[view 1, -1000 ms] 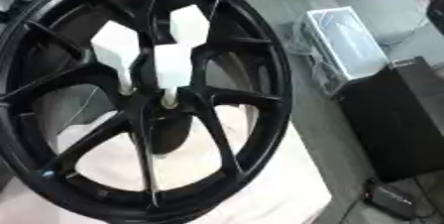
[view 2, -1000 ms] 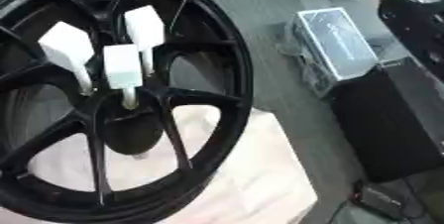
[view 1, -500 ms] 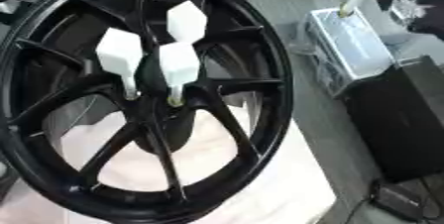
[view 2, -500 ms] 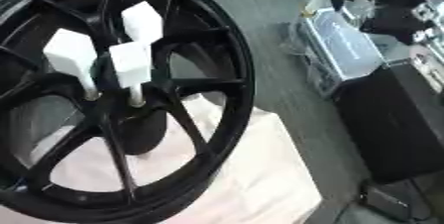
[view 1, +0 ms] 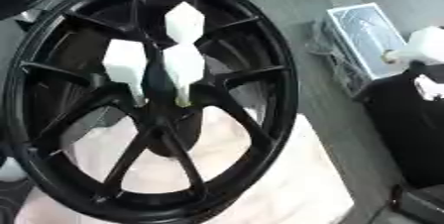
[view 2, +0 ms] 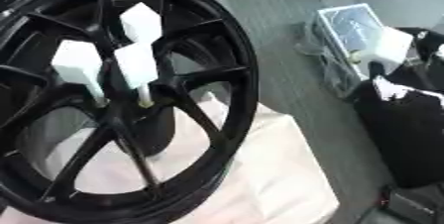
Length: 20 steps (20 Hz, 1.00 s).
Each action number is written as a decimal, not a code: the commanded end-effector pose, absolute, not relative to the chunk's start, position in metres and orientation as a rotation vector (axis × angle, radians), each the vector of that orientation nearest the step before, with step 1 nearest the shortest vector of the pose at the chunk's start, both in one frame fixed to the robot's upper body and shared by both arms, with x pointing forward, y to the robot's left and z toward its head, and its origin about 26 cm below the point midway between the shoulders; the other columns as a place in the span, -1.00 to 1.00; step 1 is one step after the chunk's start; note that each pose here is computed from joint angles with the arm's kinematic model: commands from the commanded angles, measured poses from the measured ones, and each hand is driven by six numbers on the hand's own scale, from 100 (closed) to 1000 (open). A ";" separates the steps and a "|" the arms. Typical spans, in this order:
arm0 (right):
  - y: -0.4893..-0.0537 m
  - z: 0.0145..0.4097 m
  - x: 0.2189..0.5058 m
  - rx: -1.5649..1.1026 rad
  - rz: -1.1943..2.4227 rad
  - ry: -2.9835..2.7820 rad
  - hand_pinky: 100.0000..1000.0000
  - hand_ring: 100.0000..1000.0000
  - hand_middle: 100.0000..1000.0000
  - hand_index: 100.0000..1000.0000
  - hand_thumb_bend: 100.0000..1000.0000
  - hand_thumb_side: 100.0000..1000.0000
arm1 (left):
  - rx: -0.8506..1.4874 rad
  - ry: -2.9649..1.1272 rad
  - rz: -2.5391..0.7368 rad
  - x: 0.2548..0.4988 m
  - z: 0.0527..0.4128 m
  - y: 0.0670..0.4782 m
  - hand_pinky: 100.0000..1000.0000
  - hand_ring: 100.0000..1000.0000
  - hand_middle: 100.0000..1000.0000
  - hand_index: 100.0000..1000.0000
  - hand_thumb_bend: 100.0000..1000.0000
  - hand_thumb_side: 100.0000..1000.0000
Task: Pull the pin out of the wheel hub.
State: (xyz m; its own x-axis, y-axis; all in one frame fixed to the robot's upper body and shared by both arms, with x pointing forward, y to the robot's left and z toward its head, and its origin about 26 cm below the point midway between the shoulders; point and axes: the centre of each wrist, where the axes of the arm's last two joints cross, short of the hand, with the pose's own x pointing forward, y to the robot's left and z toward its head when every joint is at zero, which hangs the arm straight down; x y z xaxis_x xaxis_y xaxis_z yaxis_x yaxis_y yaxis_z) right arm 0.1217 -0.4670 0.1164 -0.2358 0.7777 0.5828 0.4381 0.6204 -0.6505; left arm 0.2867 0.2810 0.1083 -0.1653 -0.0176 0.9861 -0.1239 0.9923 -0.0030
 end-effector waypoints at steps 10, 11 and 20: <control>-0.449 0.098 0.120 -1.050 0.553 -1.714 1.00 0.75 0.74 0.96 -0.32 -0.86 | 0.093 -1.767 0.089 0.286 0.117 0.279 0.36 0.77 0.65 0.40 -0.87 0.91; -0.448 0.097 0.120 -1.046 0.555 -1.708 1.00 0.75 0.73 0.95 -0.32 -0.83 | 0.092 -1.766 0.088 0.286 0.117 0.279 0.36 0.77 0.65 0.40 -0.87 0.91; -0.443 0.092 0.123 -1.019 0.493 -1.745 1.00 0.72 0.68 0.93 -0.74 -1.00 | 0.093 -1.769 0.086 0.286 0.118 0.278 0.36 0.77 0.65 0.40 -0.88 0.92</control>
State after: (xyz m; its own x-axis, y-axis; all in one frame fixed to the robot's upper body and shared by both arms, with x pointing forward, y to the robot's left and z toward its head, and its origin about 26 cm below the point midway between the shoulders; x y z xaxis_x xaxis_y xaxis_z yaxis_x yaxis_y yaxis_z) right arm 0.1224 -0.4445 0.0864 -0.1089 0.8167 0.5666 0.3919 0.5591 -0.7306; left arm 0.2866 0.2782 0.1090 -0.1676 -0.0072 0.9858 -0.1158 0.9932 -0.0125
